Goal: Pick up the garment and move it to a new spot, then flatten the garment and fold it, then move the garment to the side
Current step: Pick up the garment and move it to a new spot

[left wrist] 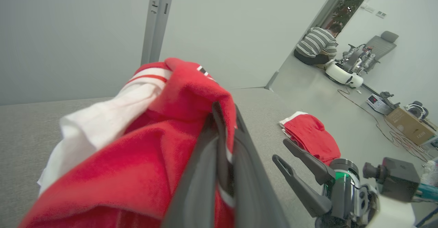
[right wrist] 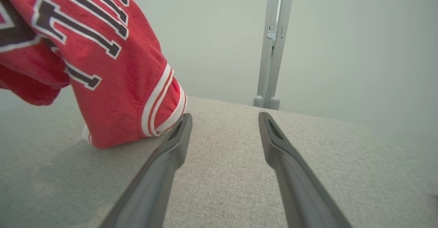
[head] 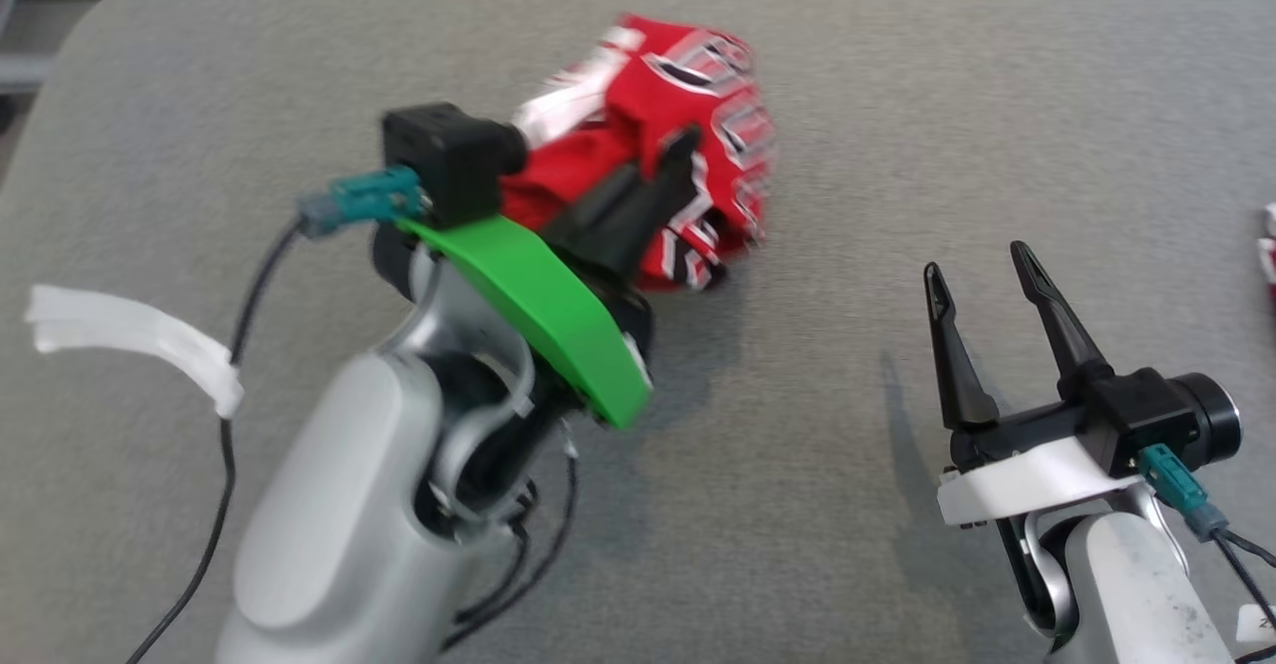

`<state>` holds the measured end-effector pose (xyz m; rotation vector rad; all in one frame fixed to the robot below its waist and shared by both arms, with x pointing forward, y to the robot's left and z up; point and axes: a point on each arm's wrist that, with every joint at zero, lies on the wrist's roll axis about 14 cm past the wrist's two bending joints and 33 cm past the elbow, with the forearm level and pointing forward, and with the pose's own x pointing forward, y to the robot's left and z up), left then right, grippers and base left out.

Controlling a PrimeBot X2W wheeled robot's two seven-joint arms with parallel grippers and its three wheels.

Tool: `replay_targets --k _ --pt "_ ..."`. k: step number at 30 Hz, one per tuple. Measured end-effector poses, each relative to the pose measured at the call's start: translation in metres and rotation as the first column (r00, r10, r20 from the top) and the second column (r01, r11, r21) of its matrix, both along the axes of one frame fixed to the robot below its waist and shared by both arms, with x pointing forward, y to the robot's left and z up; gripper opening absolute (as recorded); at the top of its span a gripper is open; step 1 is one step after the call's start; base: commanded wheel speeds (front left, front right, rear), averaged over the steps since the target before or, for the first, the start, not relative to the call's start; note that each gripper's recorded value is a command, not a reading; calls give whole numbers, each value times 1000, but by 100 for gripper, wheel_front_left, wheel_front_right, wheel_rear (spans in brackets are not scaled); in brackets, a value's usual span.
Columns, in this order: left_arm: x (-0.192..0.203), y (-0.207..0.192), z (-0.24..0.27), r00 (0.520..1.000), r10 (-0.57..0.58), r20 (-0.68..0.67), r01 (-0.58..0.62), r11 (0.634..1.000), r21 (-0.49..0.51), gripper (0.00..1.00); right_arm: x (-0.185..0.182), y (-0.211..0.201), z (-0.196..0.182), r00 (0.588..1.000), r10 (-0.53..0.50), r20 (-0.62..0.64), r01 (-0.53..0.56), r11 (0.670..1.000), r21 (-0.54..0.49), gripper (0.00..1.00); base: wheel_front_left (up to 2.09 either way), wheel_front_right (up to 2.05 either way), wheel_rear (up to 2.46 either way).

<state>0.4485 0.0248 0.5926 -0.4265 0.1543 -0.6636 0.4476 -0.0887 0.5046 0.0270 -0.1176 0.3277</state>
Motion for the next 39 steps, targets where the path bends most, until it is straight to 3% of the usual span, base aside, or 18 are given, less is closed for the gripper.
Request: replay_targets --k 4,7,14,16,20,22,23,24,29,34,39 --pt "-32 -56 6 986 -165 7 165 986 7 0 -12 -38 6 995 -104 -4 104 994 30 100 0 0 0" --pt "-43 -75 -19 978 -205 -38 207 976 70 0 -24 -68 6 982 -188 -14 189 982 28 100 0 0 0" --pt "-69 -66 -120 947 -177 -266 231 955 186 0 -52 -111 -5 948 -311 -60 312 950 9 100 0 0 0" --pt "-84 -58 -147 926 -165 -340 243 949 200 10 -58 -120 -9 939 -336 -73 337 942 0 100 0 0 0" --pt "-107 -27 -186 900 -102 -423 235 932 276 9 -61 -127 -13 930 -357 -84 358 934 -10 100 0 0 0" --pt "-119 -15 -197 884 -72 -463 224 933 282 23 -60 -125 -15 932 -352 -87 352 936 -18 100 0 0 0" --pt "-125 -12 -199 876 -64 -478 218 937 273 41 -59 -123 -15 934 -346 -86 345 938 -21 100 0 0 0" --pt "-129 -9 -199 867 -57 -494 208 944 257 100 -57 -122 -15 936 -341 -84 340 940 -24 100 0 0 0" --pt "-127 -5 -177 872 -43 -488 148 973 179 100 -52 -112 -13 947 -314 -74 312 949 -30 100 0 0 0" --pt "-109 -13 -122 894 -106 -435 109 994 -18 100 -48 -104 -14 954 -291 -73 289 957 -33 100 0 0 0" --pt "-63 9 -105 919 -34 -392 30 999 -16 100 -47 -103 -19 954 -287 -84 284 958 -44 100 0 0 0"
